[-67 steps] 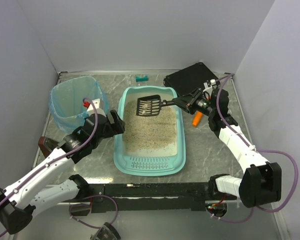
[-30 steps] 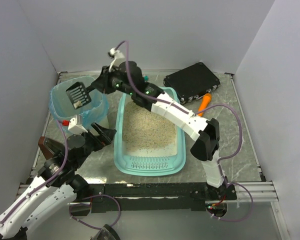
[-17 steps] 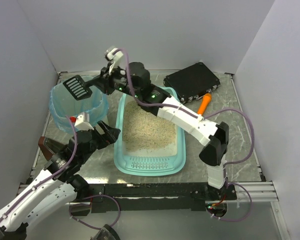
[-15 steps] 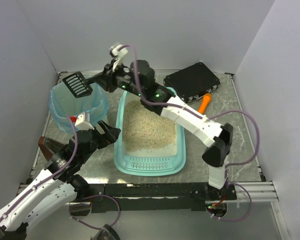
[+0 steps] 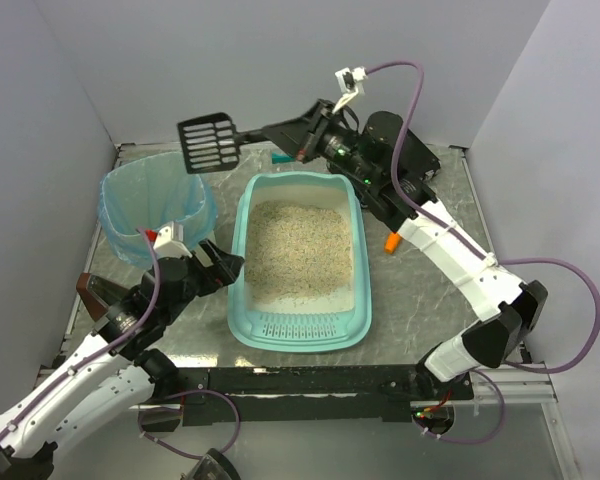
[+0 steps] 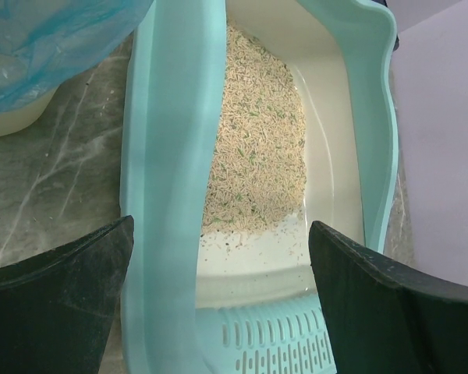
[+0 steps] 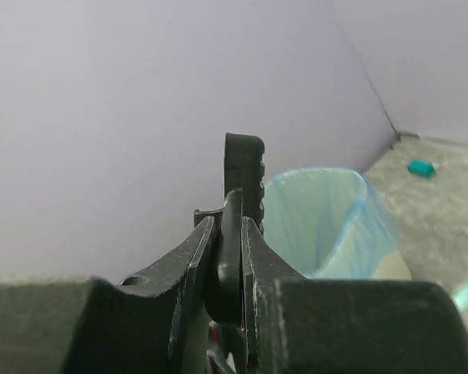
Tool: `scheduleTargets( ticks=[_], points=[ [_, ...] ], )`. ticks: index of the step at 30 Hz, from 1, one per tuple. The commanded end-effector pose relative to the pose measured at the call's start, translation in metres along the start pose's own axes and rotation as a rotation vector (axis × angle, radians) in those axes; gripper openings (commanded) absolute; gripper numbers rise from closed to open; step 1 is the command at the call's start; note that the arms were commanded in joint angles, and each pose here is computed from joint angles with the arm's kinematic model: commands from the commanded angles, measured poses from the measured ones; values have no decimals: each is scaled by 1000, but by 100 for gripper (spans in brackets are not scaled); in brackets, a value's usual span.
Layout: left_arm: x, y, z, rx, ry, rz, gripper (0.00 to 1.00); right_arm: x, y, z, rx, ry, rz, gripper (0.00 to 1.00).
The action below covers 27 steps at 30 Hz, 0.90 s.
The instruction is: Clean the litter box
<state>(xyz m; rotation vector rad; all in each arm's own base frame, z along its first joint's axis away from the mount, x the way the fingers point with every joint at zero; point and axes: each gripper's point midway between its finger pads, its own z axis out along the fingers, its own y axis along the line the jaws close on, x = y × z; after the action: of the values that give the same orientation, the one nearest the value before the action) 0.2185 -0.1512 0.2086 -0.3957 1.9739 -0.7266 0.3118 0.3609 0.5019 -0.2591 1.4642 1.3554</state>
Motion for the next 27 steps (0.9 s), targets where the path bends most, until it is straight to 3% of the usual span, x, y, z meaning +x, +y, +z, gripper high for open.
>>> scheduleTargets(
  ticks=[1, 10, 14, 27],
  points=[
    [-28, -20, -7, 41, -75, -17, 97, -4, 5, -32, -33, 14, 93, 0],
    [-32, -16, 1, -40, -68, 13, 97, 4, -78, -126, 406, -105, -24, 0],
    [-33, -17, 5, -51, -70, 25, 97, 46, -124, -167, 583, -36, -41, 0],
    [-36, 1, 17, -198, -74, 58, 97, 111, -165, -202, 705, 129, 3, 0]
  ],
)
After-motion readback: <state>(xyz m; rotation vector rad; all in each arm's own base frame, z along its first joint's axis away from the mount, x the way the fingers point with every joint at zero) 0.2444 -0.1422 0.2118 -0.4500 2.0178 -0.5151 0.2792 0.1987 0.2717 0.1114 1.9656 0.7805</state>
